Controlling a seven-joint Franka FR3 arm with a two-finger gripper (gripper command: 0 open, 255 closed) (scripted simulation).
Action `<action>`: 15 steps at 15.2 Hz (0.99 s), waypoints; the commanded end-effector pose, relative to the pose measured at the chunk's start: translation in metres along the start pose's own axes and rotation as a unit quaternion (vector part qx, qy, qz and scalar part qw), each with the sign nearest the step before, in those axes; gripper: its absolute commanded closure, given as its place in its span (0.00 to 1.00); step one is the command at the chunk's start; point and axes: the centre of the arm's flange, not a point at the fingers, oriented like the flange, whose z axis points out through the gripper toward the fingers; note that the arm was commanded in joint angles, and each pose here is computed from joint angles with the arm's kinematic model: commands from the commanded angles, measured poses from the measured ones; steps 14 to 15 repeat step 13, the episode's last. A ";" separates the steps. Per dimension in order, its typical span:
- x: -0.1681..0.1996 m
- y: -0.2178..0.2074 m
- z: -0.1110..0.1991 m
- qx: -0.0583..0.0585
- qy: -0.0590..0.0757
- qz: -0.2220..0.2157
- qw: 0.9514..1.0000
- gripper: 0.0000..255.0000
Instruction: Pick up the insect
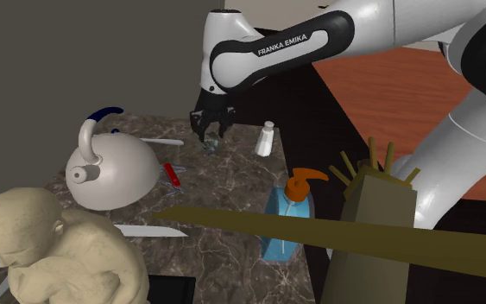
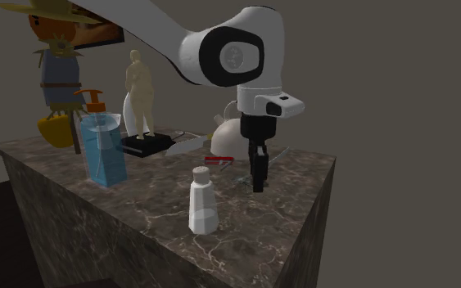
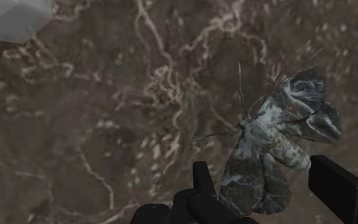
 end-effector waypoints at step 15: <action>0.000 -0.005 -0.065 0.000 0.000 0.000 1.000 1.00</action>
